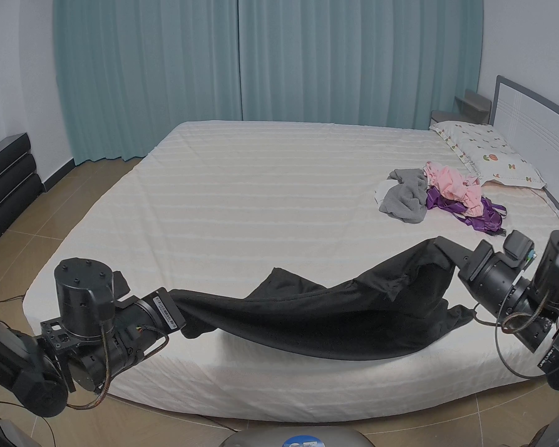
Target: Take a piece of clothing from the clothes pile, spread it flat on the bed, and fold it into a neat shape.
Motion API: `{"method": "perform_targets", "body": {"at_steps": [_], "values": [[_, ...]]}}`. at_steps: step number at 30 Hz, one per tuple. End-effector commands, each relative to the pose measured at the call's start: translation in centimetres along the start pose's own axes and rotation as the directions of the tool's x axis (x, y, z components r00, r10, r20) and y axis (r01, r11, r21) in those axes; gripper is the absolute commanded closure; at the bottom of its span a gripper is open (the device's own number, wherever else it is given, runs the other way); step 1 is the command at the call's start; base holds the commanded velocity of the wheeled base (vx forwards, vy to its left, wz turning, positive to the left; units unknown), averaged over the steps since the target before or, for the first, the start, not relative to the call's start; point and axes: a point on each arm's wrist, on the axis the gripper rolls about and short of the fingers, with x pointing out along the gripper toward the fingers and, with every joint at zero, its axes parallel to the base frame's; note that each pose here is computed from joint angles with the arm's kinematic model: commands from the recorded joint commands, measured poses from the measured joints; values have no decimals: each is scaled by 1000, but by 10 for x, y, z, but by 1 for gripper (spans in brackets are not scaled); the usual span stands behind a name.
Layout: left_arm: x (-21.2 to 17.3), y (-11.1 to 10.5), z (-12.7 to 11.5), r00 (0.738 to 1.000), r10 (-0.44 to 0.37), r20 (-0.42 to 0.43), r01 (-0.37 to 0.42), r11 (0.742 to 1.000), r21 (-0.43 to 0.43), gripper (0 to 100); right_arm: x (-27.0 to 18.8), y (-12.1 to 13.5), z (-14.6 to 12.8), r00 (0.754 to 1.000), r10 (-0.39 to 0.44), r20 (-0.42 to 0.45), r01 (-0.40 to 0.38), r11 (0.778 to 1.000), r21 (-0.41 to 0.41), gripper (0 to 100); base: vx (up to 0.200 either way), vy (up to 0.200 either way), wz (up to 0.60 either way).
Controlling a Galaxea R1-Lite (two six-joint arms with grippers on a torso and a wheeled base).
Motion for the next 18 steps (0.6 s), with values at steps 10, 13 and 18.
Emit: {"method": "perform_targets", "body": {"at_steps": [10,13,18], "values": [[-95,-51,80,970,-170,175,177,984,-29,100,-94,75,97,924,175,340,-168,984,-49,100,0,0,0],[-99,-61,95,966,-174,189,180,984,-13,100,-96,89,114,913,183,364,-164,983,-82,100,0,0,0],[-72,-76,110,973,-138,186,140,990,4,100,-61,101,138,914,130,384,-86,988,-130,100,0,0,0]]}}
